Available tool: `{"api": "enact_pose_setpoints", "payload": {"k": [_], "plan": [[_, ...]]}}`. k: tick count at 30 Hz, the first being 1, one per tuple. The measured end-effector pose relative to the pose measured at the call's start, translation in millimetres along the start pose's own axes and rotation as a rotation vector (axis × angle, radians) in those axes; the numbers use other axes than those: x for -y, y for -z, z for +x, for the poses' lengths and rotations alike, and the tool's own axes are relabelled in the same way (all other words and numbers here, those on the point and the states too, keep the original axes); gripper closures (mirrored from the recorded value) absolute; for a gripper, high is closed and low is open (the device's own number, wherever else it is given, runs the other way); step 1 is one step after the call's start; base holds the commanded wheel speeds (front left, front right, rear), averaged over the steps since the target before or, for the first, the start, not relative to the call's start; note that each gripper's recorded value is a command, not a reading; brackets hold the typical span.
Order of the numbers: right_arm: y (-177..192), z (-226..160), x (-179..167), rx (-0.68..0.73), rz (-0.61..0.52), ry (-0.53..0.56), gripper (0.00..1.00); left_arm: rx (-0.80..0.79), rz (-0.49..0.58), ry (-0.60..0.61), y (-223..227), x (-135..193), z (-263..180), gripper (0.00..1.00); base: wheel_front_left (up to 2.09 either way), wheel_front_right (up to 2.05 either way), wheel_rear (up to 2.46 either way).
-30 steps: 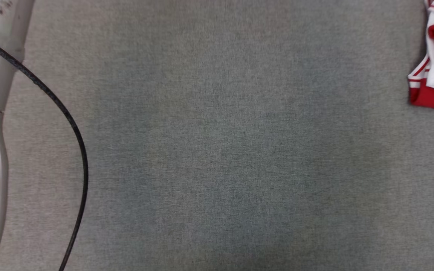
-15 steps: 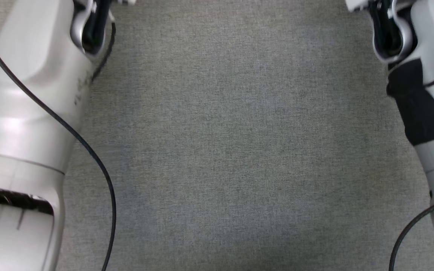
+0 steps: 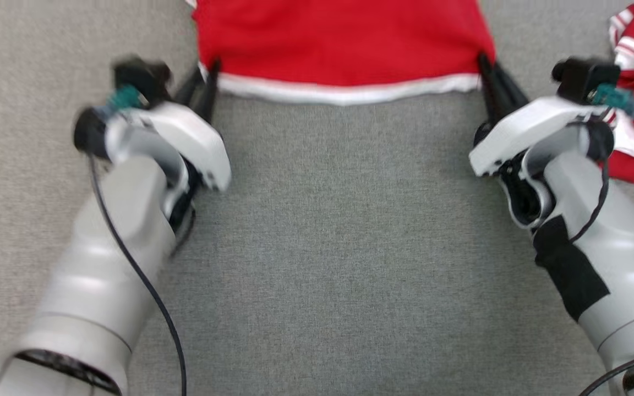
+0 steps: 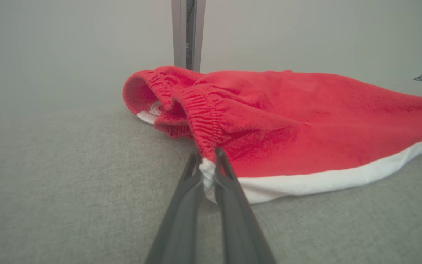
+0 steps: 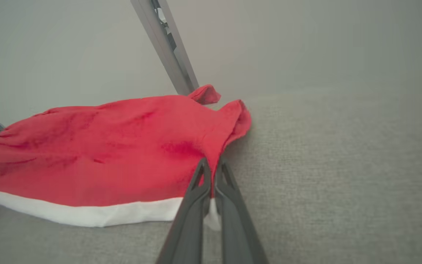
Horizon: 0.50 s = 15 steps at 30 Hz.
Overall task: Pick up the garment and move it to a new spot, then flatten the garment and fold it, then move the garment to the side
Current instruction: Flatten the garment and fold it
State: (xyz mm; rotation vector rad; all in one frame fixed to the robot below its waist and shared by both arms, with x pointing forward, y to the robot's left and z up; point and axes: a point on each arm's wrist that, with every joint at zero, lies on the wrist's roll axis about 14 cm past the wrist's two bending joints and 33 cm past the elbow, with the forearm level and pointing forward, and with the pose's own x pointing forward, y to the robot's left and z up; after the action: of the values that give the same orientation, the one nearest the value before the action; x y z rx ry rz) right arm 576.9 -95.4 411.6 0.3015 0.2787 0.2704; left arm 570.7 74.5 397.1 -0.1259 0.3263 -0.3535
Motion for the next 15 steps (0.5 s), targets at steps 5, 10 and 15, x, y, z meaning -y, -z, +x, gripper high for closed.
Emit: {"api": "enact_pose_setpoints", "payload": {"k": [5, 10, 15], "plan": [[5.5, -24.3, -14.5, -0.063, -0.003, -0.015, 1.0, -0.099, 0.069, 0.041, 25.5, 18.7, -33.9, 1.0, 0.0, 0.0, 0.0], [14.3, -51.4, -20.1, -0.136, -0.04, -0.018, 1.0, -0.189, 0.094, 0.034, 42.2, 21.0, -65.7, 1.0, 0.0, 0.0, 0.0], [15.6, -73.1, -23.5, -0.174, -0.053, -0.017, 1.0, -0.223, 0.097, 0.032, 44.4, 25.4, -87.7, 1.0, 0.0, 0.0, 0.0]]}}
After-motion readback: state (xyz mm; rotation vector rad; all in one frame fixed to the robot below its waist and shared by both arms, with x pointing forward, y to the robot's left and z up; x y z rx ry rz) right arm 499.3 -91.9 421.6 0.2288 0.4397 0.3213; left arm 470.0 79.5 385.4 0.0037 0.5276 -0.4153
